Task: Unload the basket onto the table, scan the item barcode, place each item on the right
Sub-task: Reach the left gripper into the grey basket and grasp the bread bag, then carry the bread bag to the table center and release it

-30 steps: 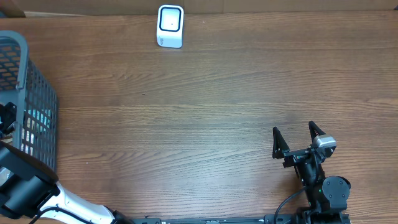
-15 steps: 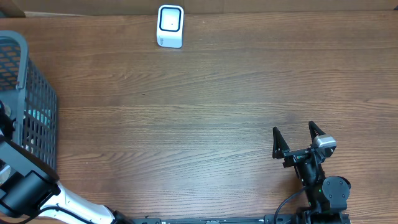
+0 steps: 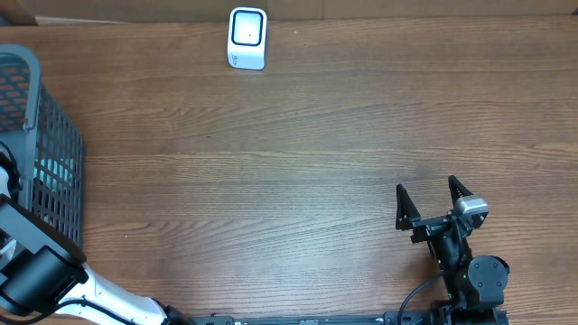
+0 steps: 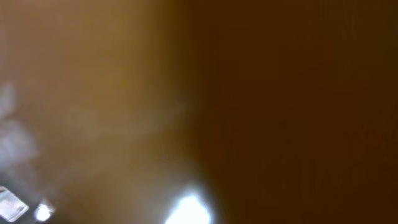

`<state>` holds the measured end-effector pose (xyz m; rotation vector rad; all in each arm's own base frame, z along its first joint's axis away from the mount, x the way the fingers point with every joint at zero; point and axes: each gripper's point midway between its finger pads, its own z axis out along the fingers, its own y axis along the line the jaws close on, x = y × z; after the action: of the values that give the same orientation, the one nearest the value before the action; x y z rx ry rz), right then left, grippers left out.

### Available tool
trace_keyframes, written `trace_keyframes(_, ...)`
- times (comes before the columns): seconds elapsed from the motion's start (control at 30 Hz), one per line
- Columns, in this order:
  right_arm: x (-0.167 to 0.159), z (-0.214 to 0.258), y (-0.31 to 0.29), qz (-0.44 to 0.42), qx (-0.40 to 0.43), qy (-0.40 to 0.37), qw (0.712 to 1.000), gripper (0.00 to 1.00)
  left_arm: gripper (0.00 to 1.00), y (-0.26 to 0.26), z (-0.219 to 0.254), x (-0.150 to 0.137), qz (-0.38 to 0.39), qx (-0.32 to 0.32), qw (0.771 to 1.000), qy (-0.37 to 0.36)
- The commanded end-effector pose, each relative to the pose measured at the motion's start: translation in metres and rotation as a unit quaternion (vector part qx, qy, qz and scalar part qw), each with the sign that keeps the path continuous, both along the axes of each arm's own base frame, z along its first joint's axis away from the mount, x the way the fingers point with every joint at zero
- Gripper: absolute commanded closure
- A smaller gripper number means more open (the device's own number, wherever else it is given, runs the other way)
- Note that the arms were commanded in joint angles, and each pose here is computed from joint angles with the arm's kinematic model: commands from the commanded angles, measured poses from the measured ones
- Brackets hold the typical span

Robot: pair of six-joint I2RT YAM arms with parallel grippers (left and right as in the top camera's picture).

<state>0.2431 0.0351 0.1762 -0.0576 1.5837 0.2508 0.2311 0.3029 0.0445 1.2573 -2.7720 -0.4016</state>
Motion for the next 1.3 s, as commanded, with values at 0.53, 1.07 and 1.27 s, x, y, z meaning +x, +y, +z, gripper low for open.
trace_keyframes(0.53, 0.0, -0.003, -0.002, -0.004, 0.0, 0.0, 1.0, 0.0, 0.96, 0.001, 0.097, 0.051, -0.012, -0.028, 0.994, -0.107)
trace_keyframes(1.07, 0.0, -0.003, -0.002, -0.004, 0.0, 0.0, 1.0, 0.0, 0.96, -0.095, 0.368, 0.087, -0.15, 0.083, 0.9, -0.4)
trace_keyframes(1.27, 0.0, -0.003, -0.002, -0.004, 0.0, 0.0, 1.0, 0.0, 0.96, -0.189, 0.392, 0.094, -0.233, 0.043, 0.871, -0.43)
